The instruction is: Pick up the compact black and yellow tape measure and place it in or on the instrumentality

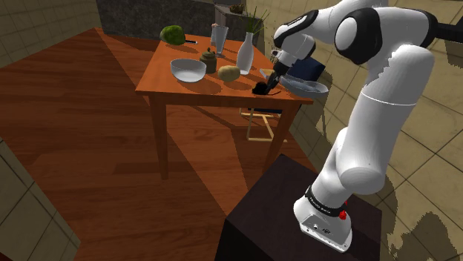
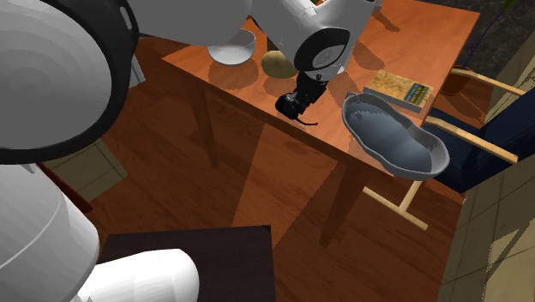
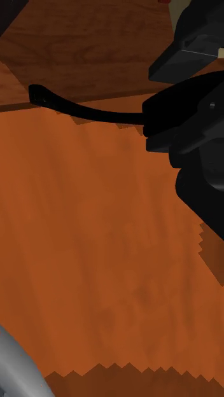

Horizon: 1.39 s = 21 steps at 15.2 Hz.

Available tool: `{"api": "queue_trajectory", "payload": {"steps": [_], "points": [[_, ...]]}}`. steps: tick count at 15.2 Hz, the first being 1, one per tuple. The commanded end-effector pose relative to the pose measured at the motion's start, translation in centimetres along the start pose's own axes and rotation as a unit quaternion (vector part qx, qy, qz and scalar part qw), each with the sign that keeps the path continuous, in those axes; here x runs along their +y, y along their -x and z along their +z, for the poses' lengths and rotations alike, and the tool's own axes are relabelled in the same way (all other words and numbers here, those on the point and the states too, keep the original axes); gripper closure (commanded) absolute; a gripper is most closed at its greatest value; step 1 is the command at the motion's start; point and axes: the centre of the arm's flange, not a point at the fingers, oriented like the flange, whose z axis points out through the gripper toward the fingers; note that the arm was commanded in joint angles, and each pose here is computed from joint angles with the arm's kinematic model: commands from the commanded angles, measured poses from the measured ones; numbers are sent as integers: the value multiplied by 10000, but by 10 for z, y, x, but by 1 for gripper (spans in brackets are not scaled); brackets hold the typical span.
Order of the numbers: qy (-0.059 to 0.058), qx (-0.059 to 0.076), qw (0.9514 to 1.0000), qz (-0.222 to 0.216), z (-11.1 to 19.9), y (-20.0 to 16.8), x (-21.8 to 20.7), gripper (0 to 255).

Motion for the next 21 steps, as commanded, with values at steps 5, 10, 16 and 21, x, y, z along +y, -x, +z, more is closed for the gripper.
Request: {"api": "queue_trajectory", "payload": {"steps": [5,10,16,21], "points": [[1,0,10000,1,-30,-9,-1,255],[1,0,10000,1,-55,-17,-3,255],[1,0,10000,1,-85,-26,-4,255],[1,0,10000,1,-110,-34,-6,255]]}}
